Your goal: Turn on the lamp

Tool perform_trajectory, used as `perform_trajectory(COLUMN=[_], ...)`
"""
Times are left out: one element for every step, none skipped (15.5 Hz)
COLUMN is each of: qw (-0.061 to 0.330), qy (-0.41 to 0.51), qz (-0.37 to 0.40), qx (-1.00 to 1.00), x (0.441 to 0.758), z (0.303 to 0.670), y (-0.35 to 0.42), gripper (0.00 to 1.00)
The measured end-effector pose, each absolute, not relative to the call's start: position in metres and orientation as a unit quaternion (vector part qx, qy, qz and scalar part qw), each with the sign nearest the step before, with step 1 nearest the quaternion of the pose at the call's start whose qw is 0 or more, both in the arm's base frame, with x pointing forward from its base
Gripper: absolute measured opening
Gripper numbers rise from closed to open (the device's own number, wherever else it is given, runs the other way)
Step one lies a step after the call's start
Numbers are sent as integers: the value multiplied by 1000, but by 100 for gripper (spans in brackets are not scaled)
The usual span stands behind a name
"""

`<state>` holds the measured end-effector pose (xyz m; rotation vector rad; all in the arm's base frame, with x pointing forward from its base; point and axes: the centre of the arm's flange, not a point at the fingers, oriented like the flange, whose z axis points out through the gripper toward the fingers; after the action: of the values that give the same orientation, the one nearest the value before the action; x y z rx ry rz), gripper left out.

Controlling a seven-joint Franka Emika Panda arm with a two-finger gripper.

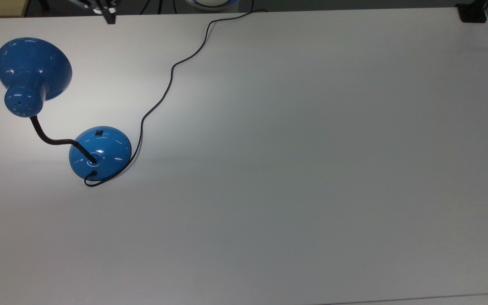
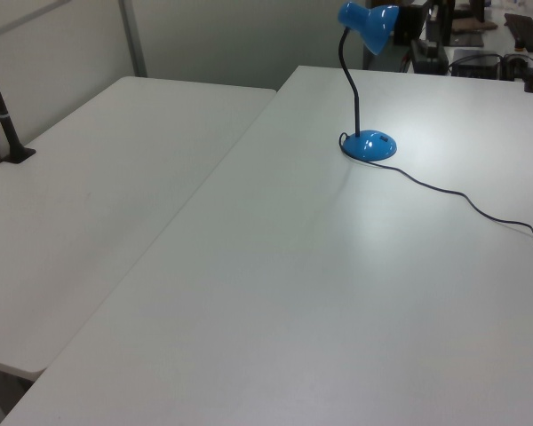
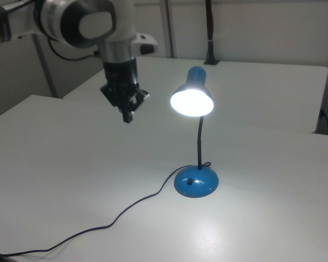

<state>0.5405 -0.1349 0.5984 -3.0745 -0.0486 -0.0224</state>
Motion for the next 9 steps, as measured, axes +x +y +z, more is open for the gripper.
perform_trajectory(qw=[32,32,31,31,31,31,31,30,30], qy=[-19,-26,-33,-41,-46,-48,-49,-49,-49], qz=[-15,-20,-25,-28,-29,-29,-29,-29,-29], qx=[-999,-999,-999,-998,-998,-998,-998,-998,-998], x=[542,544,545,547,548,548,548,549,549], z=[607,614,619,622,623,624,623,623,623], y=[-118,-103,-91,-82,-77,-75,-74,-74,-74], gripper=[6,6,11,21,31,41,52,60,70])
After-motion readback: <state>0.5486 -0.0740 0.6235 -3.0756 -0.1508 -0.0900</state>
